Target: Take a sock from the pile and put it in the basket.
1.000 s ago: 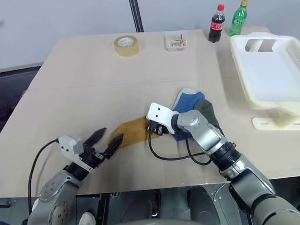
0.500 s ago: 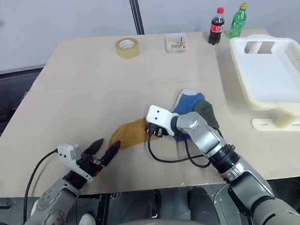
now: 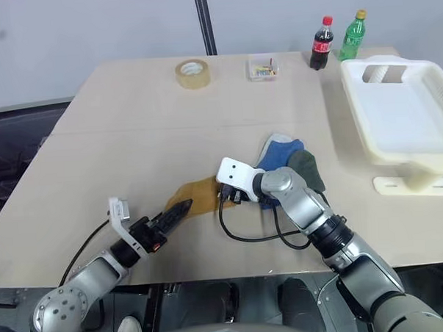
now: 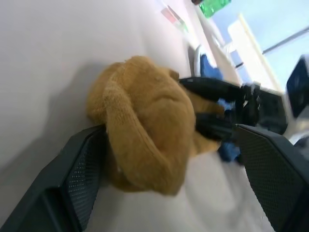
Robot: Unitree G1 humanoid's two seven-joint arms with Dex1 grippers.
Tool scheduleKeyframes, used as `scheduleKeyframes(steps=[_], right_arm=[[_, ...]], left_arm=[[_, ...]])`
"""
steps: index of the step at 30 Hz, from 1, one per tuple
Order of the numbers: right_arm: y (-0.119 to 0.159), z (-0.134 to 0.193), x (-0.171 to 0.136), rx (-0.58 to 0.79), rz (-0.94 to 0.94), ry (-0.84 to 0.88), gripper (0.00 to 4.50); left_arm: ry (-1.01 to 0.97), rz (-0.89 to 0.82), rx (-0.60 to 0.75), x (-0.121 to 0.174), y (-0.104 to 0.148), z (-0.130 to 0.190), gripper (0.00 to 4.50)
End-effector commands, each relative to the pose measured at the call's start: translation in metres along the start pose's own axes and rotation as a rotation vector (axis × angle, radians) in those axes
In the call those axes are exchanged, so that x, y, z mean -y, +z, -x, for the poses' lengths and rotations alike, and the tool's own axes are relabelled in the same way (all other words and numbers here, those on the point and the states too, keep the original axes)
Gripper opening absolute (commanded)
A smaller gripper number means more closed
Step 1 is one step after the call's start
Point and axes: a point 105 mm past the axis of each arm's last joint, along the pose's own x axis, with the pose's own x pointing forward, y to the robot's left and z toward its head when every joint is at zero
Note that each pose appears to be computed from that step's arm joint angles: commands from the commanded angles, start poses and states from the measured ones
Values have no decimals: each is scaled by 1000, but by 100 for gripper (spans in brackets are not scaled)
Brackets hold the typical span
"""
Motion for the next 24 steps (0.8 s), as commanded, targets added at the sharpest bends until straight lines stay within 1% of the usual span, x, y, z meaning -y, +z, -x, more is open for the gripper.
scheduleKeyframes(steps=[1, 3, 6, 9, 13, 17, 22, 24], right_arm=[[-1, -3, -8, -3, -10, 20, 201], [-1, -4, -8, -1, -10, 18, 201], [1, -5, -7, 1, -8, 15, 201], [1, -4, -6, 1, -8, 9, 201], [0, -4, -5, -2, -9, 4, 201], [-1, -4, -6, -2, -11, 3, 201], [1, -6, -6, 1, -11, 3, 201], [1, -6, -6, 1, -11, 2, 201]], left_arm=[[-84, 137, -85, 13, -18, -9, 443], [-138, 184, -94, 22, -18, -13, 443], [-202, 208, -113, 33, -18, -18, 443], [-257, 240, -104, 43, -15, -20, 443], [-241, 236, -56, 40, -7, -21, 443], [-289, 276, -6, 47, 1, -17, 443], [-289, 246, 83, 46, 14, -18, 443], [-264, 224, 94, 43, 16, -18, 443]])
